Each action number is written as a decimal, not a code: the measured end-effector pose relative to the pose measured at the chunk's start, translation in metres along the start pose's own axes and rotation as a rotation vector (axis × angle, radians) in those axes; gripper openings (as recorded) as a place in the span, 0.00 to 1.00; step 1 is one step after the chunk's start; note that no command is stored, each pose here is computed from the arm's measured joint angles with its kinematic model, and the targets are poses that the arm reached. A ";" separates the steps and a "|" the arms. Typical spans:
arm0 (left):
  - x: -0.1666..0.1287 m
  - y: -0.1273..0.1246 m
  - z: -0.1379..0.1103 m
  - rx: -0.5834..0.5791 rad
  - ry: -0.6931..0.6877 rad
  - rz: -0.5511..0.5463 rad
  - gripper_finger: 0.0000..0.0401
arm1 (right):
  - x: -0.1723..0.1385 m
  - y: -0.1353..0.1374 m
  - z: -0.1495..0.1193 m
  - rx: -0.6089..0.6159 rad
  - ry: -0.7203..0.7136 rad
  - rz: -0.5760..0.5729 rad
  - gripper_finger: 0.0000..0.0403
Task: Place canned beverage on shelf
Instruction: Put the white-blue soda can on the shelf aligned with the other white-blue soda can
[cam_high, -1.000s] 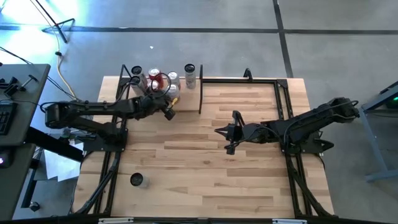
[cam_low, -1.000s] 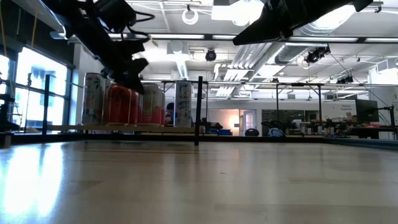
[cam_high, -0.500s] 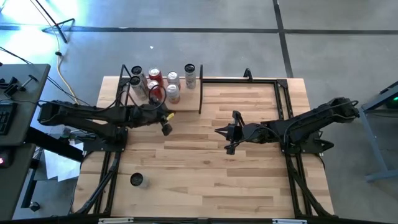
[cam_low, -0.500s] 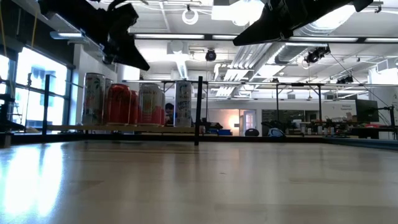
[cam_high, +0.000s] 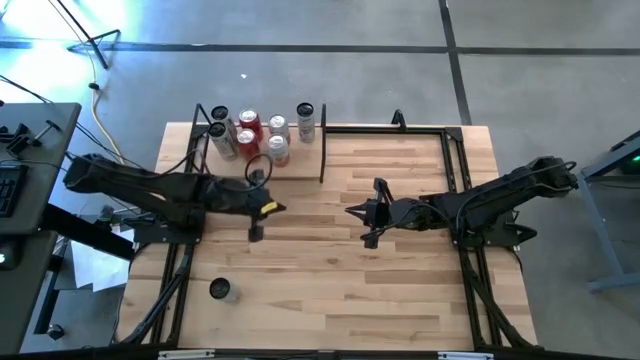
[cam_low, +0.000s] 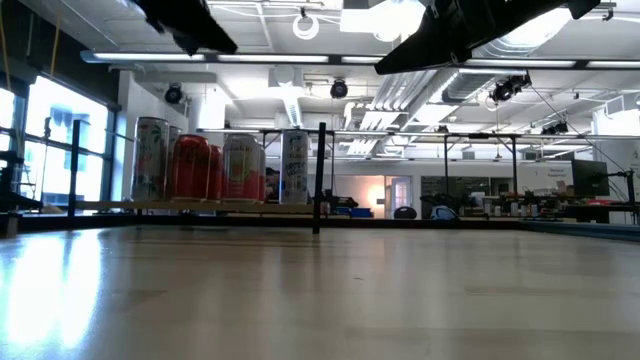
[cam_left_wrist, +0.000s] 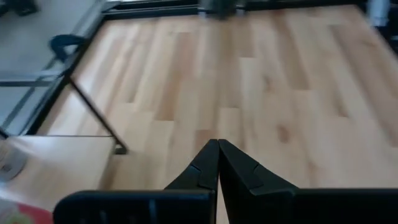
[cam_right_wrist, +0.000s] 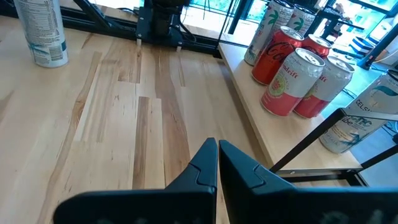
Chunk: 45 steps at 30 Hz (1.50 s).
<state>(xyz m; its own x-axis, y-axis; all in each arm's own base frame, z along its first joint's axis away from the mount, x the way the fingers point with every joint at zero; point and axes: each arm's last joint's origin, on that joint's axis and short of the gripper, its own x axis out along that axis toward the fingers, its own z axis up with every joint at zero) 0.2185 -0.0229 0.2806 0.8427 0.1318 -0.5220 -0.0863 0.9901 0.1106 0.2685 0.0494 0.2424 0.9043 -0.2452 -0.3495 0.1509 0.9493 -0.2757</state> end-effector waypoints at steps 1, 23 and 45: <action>-0.005 -0.004 0.004 0.005 0.007 -0.020 0.00 | 0.000 0.000 0.000 0.000 0.000 0.000 0.00; -0.048 -0.115 0.033 0.215 0.483 -0.266 0.00 | 0.000 0.000 0.000 0.000 0.000 0.000 0.00; -0.050 -0.171 0.036 -0.159 1.037 -0.198 0.33 | 0.000 0.000 -0.001 0.001 0.006 0.001 0.00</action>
<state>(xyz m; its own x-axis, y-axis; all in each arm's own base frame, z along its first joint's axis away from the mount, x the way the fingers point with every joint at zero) 0.2101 -0.2002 0.3185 -0.0079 -0.1300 -0.9915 -0.1285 0.9834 -0.1279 0.2683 0.0494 0.2419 0.9021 -0.2457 -0.3549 0.1508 0.9497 -0.2743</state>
